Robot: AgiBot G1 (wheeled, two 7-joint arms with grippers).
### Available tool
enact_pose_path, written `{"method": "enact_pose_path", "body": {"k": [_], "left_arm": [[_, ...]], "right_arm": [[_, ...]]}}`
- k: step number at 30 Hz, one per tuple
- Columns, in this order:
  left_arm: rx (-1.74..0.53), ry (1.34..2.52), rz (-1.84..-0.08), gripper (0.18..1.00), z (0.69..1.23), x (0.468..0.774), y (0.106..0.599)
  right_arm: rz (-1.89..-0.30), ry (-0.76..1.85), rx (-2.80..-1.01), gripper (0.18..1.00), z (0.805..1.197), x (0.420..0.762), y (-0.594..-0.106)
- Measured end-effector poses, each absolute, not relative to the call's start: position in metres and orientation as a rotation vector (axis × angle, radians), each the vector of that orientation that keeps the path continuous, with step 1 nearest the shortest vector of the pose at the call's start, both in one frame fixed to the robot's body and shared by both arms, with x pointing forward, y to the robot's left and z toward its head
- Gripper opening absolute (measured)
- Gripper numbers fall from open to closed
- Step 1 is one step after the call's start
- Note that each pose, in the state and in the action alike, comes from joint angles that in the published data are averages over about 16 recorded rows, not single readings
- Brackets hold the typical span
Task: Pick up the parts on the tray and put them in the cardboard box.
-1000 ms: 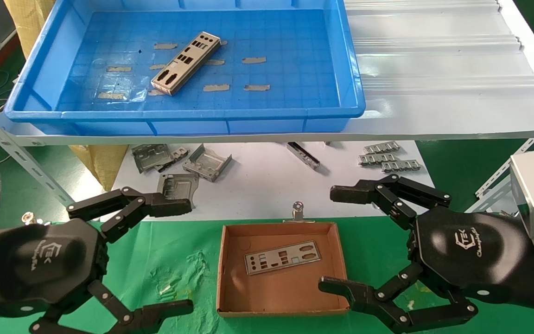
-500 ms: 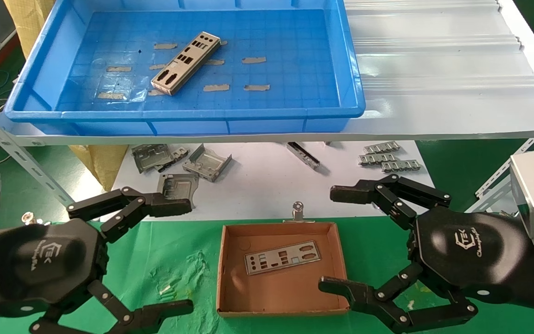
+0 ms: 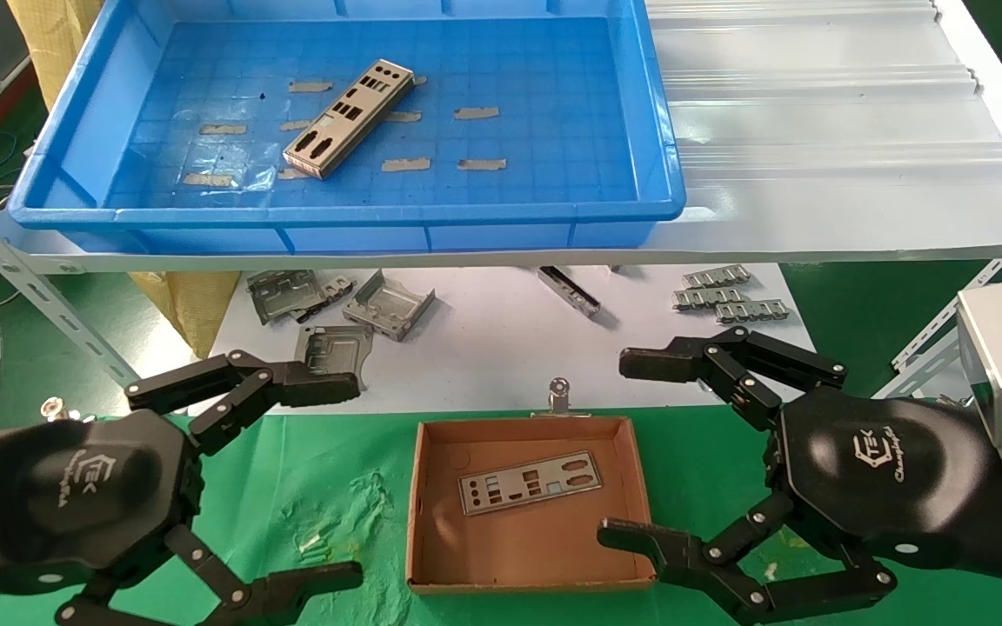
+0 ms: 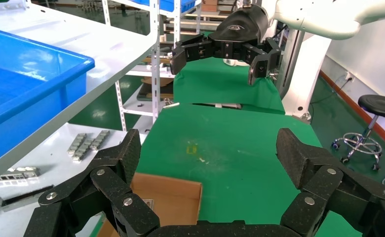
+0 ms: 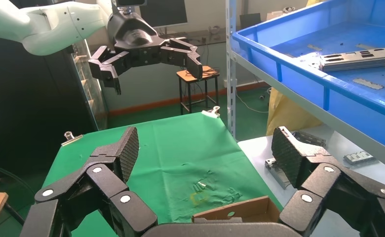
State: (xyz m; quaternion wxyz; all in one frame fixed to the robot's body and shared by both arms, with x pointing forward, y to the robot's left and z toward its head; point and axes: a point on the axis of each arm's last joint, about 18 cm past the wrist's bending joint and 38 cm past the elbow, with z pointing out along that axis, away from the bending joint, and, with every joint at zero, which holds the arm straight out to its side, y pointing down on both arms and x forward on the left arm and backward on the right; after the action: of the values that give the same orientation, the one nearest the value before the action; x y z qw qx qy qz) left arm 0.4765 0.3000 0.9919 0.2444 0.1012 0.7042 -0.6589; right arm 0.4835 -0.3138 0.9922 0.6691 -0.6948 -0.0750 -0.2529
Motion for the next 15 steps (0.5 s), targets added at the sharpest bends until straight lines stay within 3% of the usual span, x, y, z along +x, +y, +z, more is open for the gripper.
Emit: {"method": "enact_pose_path", "body": {"k": [15], "left_arm": [[0.276, 1.923, -1.799, 1.001, 0.9919, 0.4765, 0.3000]], "right_arm": [[-0.570, -0.169, -1.566, 1.000, 0.9922, 0.4835, -0.3138]]}}
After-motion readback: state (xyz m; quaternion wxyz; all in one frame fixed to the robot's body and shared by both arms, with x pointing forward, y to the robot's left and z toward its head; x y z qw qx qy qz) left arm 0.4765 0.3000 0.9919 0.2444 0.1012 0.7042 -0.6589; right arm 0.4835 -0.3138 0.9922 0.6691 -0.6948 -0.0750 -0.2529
